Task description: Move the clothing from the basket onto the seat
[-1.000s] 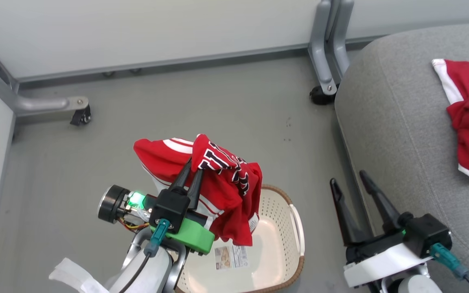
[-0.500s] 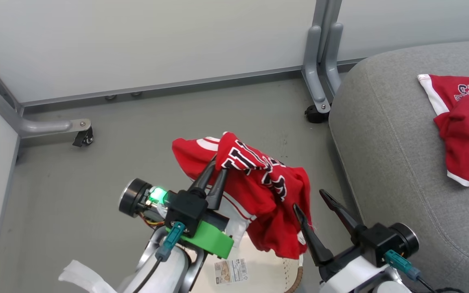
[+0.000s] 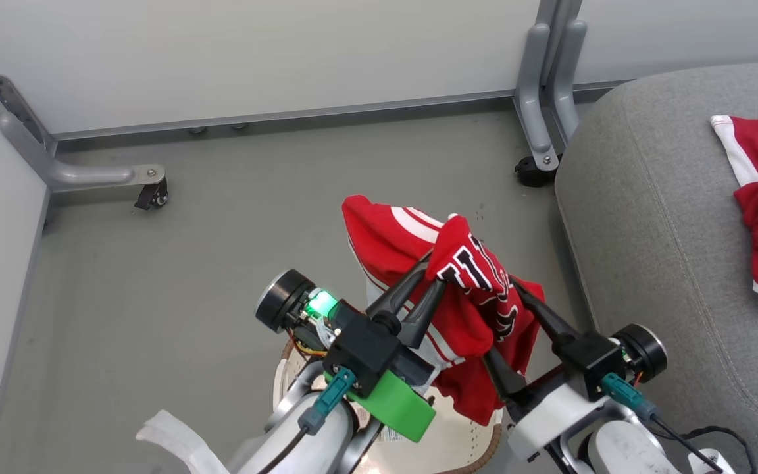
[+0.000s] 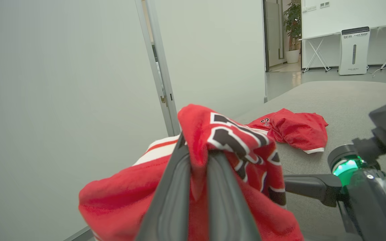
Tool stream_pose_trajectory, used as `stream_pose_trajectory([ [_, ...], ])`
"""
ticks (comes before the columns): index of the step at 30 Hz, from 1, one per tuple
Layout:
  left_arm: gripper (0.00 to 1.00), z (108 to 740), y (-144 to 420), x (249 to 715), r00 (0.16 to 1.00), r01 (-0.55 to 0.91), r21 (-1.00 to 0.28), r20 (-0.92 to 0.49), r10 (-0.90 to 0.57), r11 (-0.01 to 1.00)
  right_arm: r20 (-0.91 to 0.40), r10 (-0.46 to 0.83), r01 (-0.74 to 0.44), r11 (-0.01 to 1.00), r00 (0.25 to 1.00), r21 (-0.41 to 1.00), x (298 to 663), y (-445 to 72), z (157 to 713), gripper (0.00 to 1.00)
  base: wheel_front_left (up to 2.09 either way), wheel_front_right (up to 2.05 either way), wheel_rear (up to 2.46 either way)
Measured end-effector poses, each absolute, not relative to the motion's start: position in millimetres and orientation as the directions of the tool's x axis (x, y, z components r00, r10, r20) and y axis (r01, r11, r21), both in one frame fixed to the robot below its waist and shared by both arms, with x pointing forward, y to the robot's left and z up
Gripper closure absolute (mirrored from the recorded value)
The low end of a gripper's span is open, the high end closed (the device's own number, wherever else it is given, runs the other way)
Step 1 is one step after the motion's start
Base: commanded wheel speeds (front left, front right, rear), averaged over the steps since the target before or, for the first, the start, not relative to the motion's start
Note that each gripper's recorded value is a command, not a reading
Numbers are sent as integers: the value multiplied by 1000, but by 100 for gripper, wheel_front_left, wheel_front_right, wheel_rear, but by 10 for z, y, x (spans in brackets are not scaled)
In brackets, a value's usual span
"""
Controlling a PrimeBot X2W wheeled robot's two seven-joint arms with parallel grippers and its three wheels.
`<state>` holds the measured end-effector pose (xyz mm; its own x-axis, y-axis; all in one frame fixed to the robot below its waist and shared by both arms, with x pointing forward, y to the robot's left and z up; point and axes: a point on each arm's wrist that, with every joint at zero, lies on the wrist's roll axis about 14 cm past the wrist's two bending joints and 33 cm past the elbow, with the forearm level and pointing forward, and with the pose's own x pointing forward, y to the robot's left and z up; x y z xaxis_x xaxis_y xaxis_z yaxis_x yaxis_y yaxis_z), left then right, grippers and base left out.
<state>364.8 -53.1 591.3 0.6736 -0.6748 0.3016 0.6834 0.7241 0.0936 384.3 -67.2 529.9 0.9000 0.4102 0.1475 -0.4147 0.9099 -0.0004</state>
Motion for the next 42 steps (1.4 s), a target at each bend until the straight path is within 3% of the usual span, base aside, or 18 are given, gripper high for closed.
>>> stream_pose_trajectory([
  [14, 100, 5927, -636, 3570, 643, 716, 87, 304, -703, 693, 31, 420, -421, 907, 907, 11, 3795, -677, 4927, 3, 0, 0, 0],
  [15, 100, 5921, -642, 3571, 642, 717, 86, 303, -704, 691, 27, 421, -422, 907, 907, 12, 3792, -676, 4911, 51, 0, 0, 0],
  [16, 100, 5916, -645, 3572, 642, 718, 85, 302, -705, 691, 23, 422, -422, 906, 906, 12, 3790, -676, 4899, 56, 0, 0, 0],
  [17, 100, 5905, -649, 3577, 642, 719, 84, 299, -706, 690, 20, 423, -423, 906, 906, 14, 3788, -673, 4888, 100, 0, 0, 0],
  [40, 100, 5376, -532, 3713, 691, 716, 7, 138, -710, 698, 1, 398, -397, 913, 917, 92, 3797, -741, 4805, 100, 0, 0, 0],
  [41, 92, 5375, -532, 3714, 691, 716, 3, 138, -709, 698, 2, 397, -395, 914, 918, 94, 3797, -743, 4807, 100, 0, 0, 0],
  [42, 20, 5368, -541, 3707, 688, 720, -2, 134, -713, 694, 4, 393, -392, 915, 920, 97, 3800, -750, 4812, 100, 0, 0, 0],
])
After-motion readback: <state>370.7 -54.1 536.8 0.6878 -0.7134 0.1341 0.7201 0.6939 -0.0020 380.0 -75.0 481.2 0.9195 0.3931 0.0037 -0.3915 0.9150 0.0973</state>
